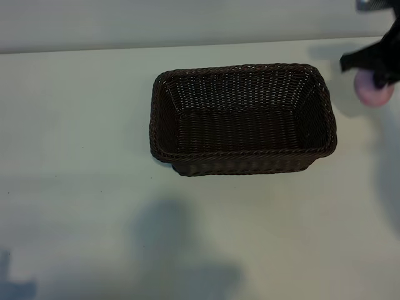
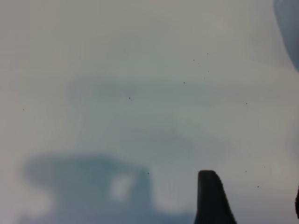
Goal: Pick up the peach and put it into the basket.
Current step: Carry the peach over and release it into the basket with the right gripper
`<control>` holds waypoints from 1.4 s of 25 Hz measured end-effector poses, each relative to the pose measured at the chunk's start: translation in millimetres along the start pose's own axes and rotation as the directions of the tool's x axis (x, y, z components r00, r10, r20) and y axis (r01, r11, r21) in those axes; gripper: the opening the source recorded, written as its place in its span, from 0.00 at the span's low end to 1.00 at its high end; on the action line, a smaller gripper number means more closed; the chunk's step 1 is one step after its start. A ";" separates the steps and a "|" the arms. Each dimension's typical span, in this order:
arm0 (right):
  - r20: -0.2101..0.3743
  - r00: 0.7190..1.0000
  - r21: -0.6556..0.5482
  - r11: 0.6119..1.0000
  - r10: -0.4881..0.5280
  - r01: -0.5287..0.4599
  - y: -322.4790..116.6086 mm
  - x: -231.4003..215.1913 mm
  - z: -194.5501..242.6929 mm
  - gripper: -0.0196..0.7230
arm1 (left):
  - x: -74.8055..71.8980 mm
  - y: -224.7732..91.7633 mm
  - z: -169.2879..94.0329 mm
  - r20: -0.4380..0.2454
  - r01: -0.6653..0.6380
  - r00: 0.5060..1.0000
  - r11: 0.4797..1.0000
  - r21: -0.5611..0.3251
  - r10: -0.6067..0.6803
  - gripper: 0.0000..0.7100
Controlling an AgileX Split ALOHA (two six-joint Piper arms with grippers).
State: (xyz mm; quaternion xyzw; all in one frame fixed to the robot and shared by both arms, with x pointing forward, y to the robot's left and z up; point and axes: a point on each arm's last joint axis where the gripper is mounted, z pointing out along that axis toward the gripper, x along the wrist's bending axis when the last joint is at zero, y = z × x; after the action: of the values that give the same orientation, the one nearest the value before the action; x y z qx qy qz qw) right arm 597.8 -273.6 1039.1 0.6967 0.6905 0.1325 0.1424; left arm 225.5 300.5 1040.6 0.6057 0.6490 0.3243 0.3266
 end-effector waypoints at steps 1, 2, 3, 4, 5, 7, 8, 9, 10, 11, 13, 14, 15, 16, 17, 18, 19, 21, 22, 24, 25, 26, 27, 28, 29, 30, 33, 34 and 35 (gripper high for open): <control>0.001 1.000 -0.018 1.000 0.000 0.000 2.0 -0.5 -9.8 0.09 | 0.0 0.0 0.0 0.000 0.000 1.000 1.000 0.000 0.000 0.62; 0.001 1.000 -0.031 1.000 0.000 0.000 3.7 -0.9 -18.7 0.09 | 0.0 0.0 0.0 0.000 0.000 1.000 1.000 0.000 0.000 0.62; 0.000 1.000 -0.041 0.999 -0.002 0.002 4.9 -1.1 -25.1 0.09 | 0.0 0.0 0.0 0.000 0.000 1.000 1.000 0.000 0.000 0.62; 0.001 1.000 -0.045 0.999 -0.004 0.004 5.3 -1.3 -29.6 0.09 | 0.0 0.0 0.0 0.000 0.000 1.000 1.000 0.000 0.000 0.62; 0.001 1.000 -0.046 0.999 -0.006 0.006 5.9 -1.4 -32.6 0.09 | 0.0 0.0 0.0 0.000 0.000 1.000 1.000 0.000 0.000 0.62; -0.002 1.000 -0.034 0.999 -0.011 0.011 5.6 -1.2 -35.0 0.09 | 0.0 0.0 0.0 0.000 0.000 1.000 1.000 0.000 0.000 0.62; -0.011 1.000 -0.026 1.000 -0.016 0.015 5.0 0.0 -35.2 0.09 | 0.0 0.0 0.0 0.000 0.000 1.000 1.000 0.000 0.000 0.62; -0.026 0.999 -0.018 1.000 -0.026 0.025 4.3 3.2 -35.8 0.09 | 0.0 0.0 0.0 0.000 0.000 1.000 1.000 0.000 0.000 0.62; -0.043 0.998 -0.010 0.999 -0.038 0.037 3.3 7.8 -36.3 0.09 | 0.0 0.0 0.0 0.000 0.000 1.000 1.000 0.000 0.000 0.62; -0.058 0.997 -0.009 0.998 -0.056 0.056 2.8 13.2 -36.9 0.09 | 0.0 0.0 0.0 0.000 0.000 1.000 1.000 0.000 0.000 0.62; -0.093 0.991 -0.011 0.995 -0.098 0.098 0.7 30.6 -38.6 0.09 | 0.0 0.0 0.0 0.000 0.000 1.000 1.000 0.000 0.000 0.62; -0.111 0.987 -0.011 0.993 -0.116 0.116 -0.8 39.5 -39.3 0.09 | 0.0 0.0 0.0 0.000 0.000 1.000 1.000 0.000 0.000 0.62; -0.130 0.982 -0.012 0.990 -0.138 0.138 -2.9 50.4 -40.4 0.09 | 0.0 0.0 0.0 0.000 0.000 1.000 1.000 0.000 0.000 0.62; -0.149 0.975 -0.014 0.987 -0.163 0.162 -5.5 61.7 -41.7 0.09 | 0.0 0.0 0.0 0.000 0.000 1.000 1.000 0.000 0.000 0.62; -0.165 0.968 -0.015 0.982 -0.188 0.188 -8.5 72.9 -43.1 0.09 | 0.0 0.0 0.0 0.000 0.000 1.000 1.000 0.000 0.000 0.62; -0.176 0.962 -0.018 0.978 -0.210 0.210 -11.2 82.2 -44.3 0.09 | 0.0 0.0 0.0 0.000 0.000 1.000 1.000 0.000 0.000 0.62; -0.189 0.952 -0.024 0.971 -0.240 0.240 -14.6 93.5 -46.0 0.09 | 0.0 0.0 0.0 0.000 0.000 1.000 1.000 0.000 0.000 0.62; -0.213 0.932 -0.050 0.956 -0.294 0.290 -20.7 114.7 -49.6 0.09 | 0.0 0.0 0.0 0.000 0.000 1.000 1.000 0.000 0.000 0.62; -0.224 0.924 -0.071 0.951 -0.310 0.302 -22.3 122.9 -51.2 0.09 | 0.0 0.0 0.0 0.000 0.000 1.000 1.000 0.000 0.000 0.62; -0.245 0.908 -0.115 0.940 -0.339 0.320 -25.2 138.1 -54.4 0.09 | 0.0 0.0 0.0 0.000 0.000 1.000 1.000 0.000 0.000 0.62; -0.252 0.905 -0.133 0.938 -0.343 0.319 -25.4 142.3 -55.5 0.09 | 0.0 0.0 0.0 0.000 0.000 1.000 1.000 0.000 0.000 0.62; -0.257 0.902 -0.142 0.937 -0.347 0.319 -25.8 146.2 -55.4 0.09 | 0.0 0.0 0.0 0.000 0.000 1.000 1.000 0.000 0.000 0.62; -0.259 0.901 -0.147 0.936 -0.348 0.320 -25.7 148.3 -54.0 0.09 | 0.0 0.0 0.0 0.000 0.000 1.000 1.000 0.000 0.000 0.62; -0.260 0.901 -0.147 0.937 -0.346 0.317 -25.0 149.6 -51.4 0.09 | 0.0 0.0 0.0 0.000 0.000 1.000 1.000 0.000 0.000 0.62; -0.259 0.902 -0.140 0.938 -0.345 0.318 -24.7 150.8 -46.6 0.09 | 0.0 0.0 0.0 0.000 0.000 1.000 1.000 0.000 0.000 0.62; -0.255 0.903 -0.125 0.938 -0.346 0.324 -24.5 152.1 -39.7 0.09 | 0.0 0.0 0.0 0.000 0.000 1.000 1.000 0.000 0.000 0.62; -0.246 0.905 -0.079 0.938 -0.346 0.337 -24.0 157.6 -14.1 0.09 | 0.0 0.0 0.0 0.000 0.000 1.000 1.000 0.000 0.000 0.62; -0.245 0.906 -0.067 0.938 -0.345 0.339 -23.7 160.0 -3.8 0.09 | 0.0 0.0 0.0 0.000 0.000 1.000 1.000 0.000 0.000 0.62; -0.242 0.907 -0.058 0.938 -0.345 0.341 -23.4 162.4 6.9 0.09 | 0.0 0.0 0.0 0.000 0.000 1.000 1.000 0.000 0.000 0.62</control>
State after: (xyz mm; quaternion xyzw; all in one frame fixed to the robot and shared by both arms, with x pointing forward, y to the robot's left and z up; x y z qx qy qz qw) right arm 580.7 -111.3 1021.8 0.5414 0.8134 0.1967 0.0810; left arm 225.5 300.5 1040.6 0.6057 0.6490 0.3243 0.3266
